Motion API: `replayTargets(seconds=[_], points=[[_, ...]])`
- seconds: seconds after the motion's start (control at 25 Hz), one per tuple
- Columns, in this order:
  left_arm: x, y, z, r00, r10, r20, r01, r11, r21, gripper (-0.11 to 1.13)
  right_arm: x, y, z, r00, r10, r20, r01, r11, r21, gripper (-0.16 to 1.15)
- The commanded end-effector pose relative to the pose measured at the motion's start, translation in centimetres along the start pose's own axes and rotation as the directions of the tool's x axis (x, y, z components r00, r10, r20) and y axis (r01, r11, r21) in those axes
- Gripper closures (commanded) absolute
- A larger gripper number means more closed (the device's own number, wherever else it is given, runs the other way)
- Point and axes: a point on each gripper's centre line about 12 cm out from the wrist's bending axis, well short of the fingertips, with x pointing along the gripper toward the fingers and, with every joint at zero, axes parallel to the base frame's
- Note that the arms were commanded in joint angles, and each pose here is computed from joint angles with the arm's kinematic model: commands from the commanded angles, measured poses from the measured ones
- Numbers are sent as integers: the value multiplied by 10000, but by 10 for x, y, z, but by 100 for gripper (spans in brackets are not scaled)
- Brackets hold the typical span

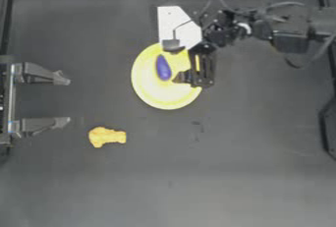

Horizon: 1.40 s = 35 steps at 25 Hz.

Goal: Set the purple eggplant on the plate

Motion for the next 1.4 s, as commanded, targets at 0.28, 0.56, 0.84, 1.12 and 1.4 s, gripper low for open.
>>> replayTargets(seconds=[0.28, 0.56, 0.84, 1.12, 1.4], points=[[3, 0, 3, 10000, 18, 0, -18, 10000, -2, -1, -49, 24, -6, 9888, -100, 1490, 59, 9996, 274, 1], [3, 0, 3, 10000, 3, 15, -3, 10000, 31, -1, -84, 48, -16, 9511, -487, 3051, 491, 9988, 66, 1], [4, 0, 3, 10000, 17, -15, -17, 10000, 29, -1, -104, 62, -40, 9130, -729, 4013, 556, 9970, 547, 1], [2, 0, 3, 10000, 1, 31, -1, 10000, 31, -1, -109, 74, -60, 8901, -783, 4491, 539, 9963, 667, 1], [2, 0, 5, 10000, 16, 77, -17, 10000, 28, -1, -118, 82, -78, 8638, -840, 4968, 375, 9940, 1029, 1]])
